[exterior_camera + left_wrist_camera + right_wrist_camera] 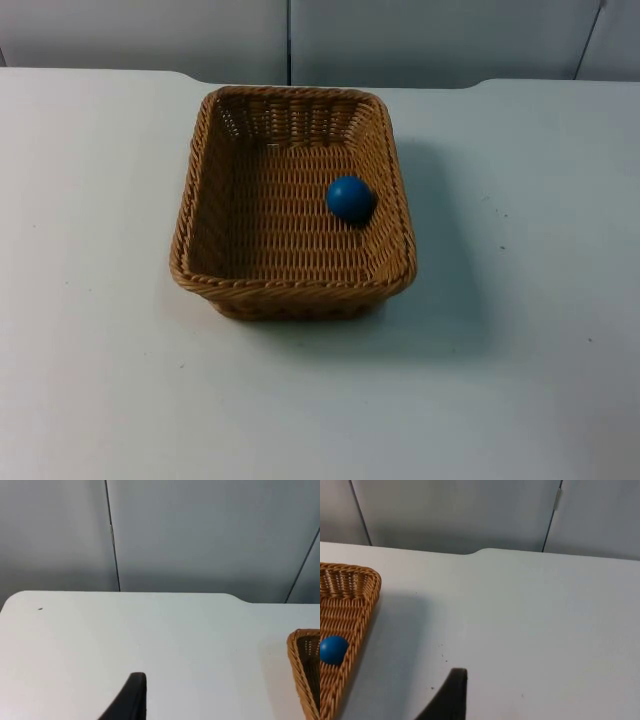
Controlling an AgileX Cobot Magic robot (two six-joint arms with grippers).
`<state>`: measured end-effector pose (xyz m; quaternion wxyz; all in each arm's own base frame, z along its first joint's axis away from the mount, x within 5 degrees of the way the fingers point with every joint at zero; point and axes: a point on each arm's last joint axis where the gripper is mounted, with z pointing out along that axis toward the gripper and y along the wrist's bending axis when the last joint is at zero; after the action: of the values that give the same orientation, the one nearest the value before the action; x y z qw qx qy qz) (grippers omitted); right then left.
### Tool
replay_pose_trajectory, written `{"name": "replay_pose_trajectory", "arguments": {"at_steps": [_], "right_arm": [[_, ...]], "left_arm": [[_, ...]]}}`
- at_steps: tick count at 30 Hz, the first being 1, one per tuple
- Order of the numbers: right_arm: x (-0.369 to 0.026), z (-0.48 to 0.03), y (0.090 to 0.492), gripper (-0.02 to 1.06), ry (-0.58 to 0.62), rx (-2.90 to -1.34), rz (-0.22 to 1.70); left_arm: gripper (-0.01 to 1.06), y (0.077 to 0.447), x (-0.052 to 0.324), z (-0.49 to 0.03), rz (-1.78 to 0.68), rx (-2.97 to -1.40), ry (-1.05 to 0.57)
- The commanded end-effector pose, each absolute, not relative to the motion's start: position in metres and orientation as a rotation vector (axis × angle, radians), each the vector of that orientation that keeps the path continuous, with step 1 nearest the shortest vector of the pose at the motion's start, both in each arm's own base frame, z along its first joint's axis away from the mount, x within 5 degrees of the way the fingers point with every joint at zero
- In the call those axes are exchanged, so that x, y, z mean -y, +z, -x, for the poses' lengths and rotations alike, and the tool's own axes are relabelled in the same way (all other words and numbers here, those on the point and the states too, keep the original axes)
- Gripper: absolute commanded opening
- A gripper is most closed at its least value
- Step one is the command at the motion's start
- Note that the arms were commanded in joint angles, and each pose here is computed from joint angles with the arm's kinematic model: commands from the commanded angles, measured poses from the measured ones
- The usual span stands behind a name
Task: Pick up the basket with the left hand and place the ball into the basket with the right hand.
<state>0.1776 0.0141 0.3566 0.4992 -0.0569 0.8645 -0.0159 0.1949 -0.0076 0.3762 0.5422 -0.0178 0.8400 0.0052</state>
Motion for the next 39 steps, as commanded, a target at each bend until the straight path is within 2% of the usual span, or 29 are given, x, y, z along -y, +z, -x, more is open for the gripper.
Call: {"name": "replay_pose_trajectory", "arguments": {"at_steps": [1,3,5,10,16,21,23,31,39], "right_arm": [[-0.015,-0.178,0.355,1.01,-0.04,-2.089,0.142],[-0.015,-0.178,0.355,1.01,-0.039,-2.091,0.139],[-0.015,-0.178,0.355,1.01,-0.034,-2.092,0.131],[-0.015,-0.178,0.355,1.01,-0.035,-2.093,0.131],[-0.014,-0.178,0.354,1.01,-0.036,-2.103,0.131],[-0.014,-0.178,0.354,1.01,-0.036,-2.103,0.131],[-0.014,-0.178,0.354,1.01,-0.036,-2.106,0.131],[-0.014,-0.172,0.354,1.01,-0.034,-2.132,0.124],[-0.007,-0.118,0.368,1.01,-0.041,-1.982,0.126]], "left_arm": [[1.05,0.378,0.007,-0.168,0.032,-2.014,0.01],[1.05,0.375,0.003,-0.152,0.024,-2.015,0.046],[1.05,0.366,-0.004,-0.121,0.011,-1.953,0.121],[1.05,0.333,-0.007,-0.082,0.092,-1.984,0.052],[1.05,0.331,-0.017,-0.035,0.087,-1.911,0.124],[1.05,0.324,-0.017,-0.003,0.113,-1.89,0.053],[1.05,0.32,-0.01,0.01,-0.002,-1.854,-0.007],[1.05,0.296,-0.003,0.01,-0.074,-1.946,-0.055],[1.05,0.291,-0.002,0.008,-0.082,-1.968,-0.057]]}}
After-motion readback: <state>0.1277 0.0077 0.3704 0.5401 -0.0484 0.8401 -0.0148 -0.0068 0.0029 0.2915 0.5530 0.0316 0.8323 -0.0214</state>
